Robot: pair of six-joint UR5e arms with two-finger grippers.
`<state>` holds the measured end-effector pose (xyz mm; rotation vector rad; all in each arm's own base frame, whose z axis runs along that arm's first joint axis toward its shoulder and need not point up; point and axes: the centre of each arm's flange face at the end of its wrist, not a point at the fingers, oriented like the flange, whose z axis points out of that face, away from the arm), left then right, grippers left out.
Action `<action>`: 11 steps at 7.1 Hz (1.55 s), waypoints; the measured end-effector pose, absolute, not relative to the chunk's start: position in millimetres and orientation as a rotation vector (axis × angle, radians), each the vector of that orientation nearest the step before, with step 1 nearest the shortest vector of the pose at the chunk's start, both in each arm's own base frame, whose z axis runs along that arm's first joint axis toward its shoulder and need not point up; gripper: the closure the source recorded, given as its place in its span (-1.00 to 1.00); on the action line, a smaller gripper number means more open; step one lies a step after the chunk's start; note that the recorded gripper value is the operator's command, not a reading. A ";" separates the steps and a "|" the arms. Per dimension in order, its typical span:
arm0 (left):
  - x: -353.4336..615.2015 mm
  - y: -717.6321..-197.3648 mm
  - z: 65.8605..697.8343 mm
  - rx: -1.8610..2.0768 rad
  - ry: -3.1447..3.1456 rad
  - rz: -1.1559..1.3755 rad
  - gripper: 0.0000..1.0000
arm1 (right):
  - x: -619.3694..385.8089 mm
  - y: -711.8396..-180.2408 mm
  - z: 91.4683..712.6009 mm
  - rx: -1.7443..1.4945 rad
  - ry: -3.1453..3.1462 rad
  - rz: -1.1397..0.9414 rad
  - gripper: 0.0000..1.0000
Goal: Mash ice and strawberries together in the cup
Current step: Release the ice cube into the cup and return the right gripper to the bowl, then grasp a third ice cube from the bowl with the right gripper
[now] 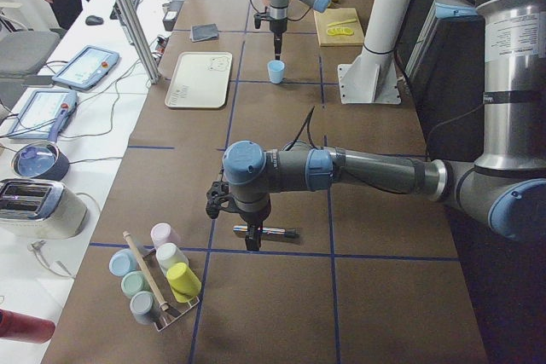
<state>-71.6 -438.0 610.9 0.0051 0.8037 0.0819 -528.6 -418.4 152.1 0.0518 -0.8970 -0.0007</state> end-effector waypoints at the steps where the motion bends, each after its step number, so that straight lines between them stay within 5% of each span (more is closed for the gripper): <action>1: -71.6 -438.4 610.4 0.006 0.804 0.082 -1.00 | -512.6 -429.3 146.3 0.065 -0.909 0.016 -0.99; 4: -71.9 -437.8 611.5 0.004 0.804 0.080 -1.00 | -381.3 -472.1 184.4 0.105 -0.948 0.040 -0.99; 11: -71.6 -437.8 609.7 0.007 0.803 0.081 -1.00 | -91.7 -439.6 438.4 0.170 -0.738 -0.203 -0.99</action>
